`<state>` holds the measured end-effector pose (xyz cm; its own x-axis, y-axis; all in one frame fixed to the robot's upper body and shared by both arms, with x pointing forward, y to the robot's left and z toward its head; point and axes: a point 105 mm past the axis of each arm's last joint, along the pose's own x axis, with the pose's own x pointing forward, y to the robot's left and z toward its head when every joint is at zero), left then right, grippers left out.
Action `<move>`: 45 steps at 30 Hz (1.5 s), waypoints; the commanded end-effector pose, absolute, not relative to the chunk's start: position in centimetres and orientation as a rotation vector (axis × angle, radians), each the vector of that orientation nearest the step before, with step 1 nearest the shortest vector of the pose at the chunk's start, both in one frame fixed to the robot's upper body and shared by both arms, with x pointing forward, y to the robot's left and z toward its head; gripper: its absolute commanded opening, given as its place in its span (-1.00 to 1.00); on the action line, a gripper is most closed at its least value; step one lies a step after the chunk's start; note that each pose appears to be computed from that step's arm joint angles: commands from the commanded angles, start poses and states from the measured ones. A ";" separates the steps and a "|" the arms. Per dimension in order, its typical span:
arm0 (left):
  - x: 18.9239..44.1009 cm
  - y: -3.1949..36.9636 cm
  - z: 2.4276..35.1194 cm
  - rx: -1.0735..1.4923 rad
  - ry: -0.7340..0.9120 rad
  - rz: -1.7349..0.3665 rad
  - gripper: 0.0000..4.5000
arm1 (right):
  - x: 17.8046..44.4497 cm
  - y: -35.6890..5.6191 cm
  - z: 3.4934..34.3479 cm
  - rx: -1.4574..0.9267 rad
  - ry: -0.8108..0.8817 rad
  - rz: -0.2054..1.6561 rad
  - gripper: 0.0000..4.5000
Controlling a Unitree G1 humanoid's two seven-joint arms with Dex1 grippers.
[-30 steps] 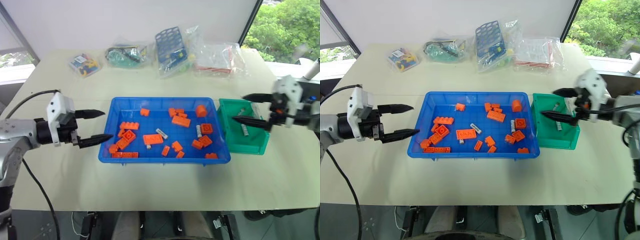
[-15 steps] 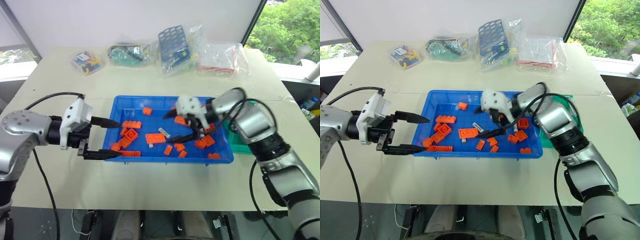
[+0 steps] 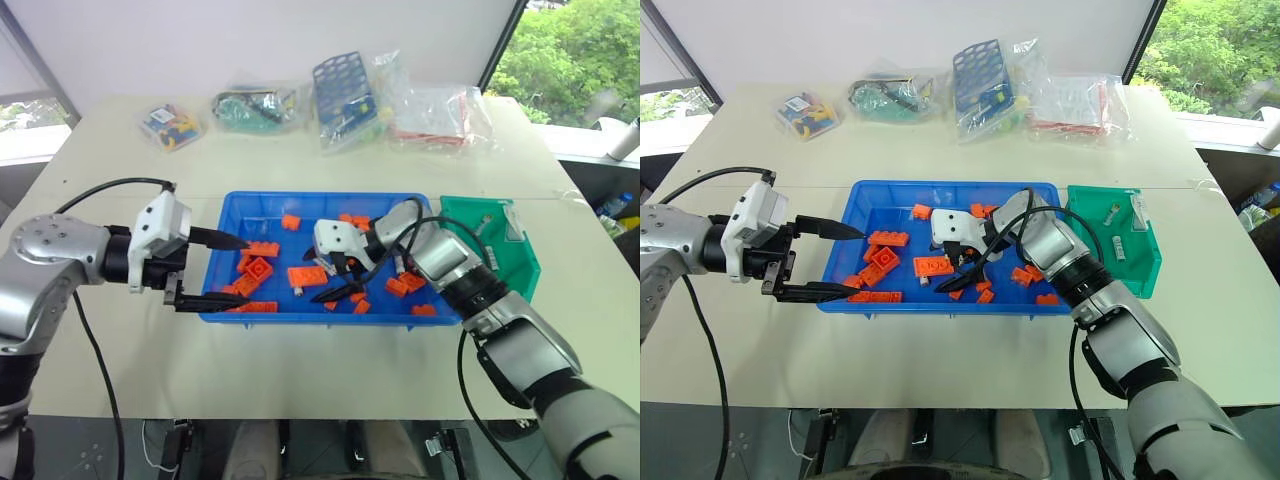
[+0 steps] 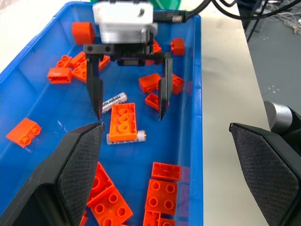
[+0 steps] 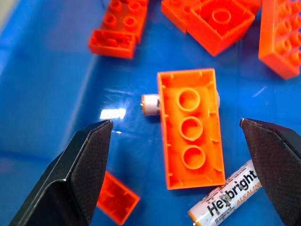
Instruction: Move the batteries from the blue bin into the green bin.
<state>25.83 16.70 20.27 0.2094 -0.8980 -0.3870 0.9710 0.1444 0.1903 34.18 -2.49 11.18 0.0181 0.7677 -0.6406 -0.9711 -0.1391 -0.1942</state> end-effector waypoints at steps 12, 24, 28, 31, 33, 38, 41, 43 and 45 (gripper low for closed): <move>25.8 16.3 20.8 0.473 0.156 -1.357 1.00 | 35.4 0.4 14.9 -0.650 0.168 1.545 -0.49; 25.8 16.0 20.8 0.470 0.150 -1.358 1.00 | 36.1 8.7 16.8 -0.604 0.057 1.381 0.13; 25.5 15.9 20.5 0.469 0.166 -1.381 1.00 | 35.7 7.3 16.6 -0.566 0.142 1.356 0.36; 25.8 16.1 20.3 0.475 0.179 -1.388 1.00 | 34.0 5.6 16.4 -0.521 0.230 1.358 0.36; 25.9 16.1 20.3 0.472 0.178 -1.389 1.00 | 33.1 4.6 16.5 -0.461 0.288 1.341 0.36; 26.1 16.0 20.1 0.455 0.184 -1.410 1.00 | 32.2 1.2 16.0 -0.398 0.404 1.241 0.36; 26.4 15.8 20.0 0.455 0.184 -1.421 1.00 | 31.4 0.9 15.6 -0.345 0.454 1.238 0.36; 26.6 15.7 20.1 0.456 0.182 -1.427 1.00 | 31.1 0.9 15.1 -0.338 0.474 1.240 0.36; 26.7 15.5 20.2 0.456 0.180 -1.431 1.00 | 31.0 0.9 14.7 -0.338 0.485 1.238 0.36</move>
<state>26.69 15.59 19.51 0.1397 -0.9109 -0.3883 0.9839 0.0837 0.1576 31.35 0.43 13.77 0.2453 0.7973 -0.5515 -0.9470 0.3187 0.0394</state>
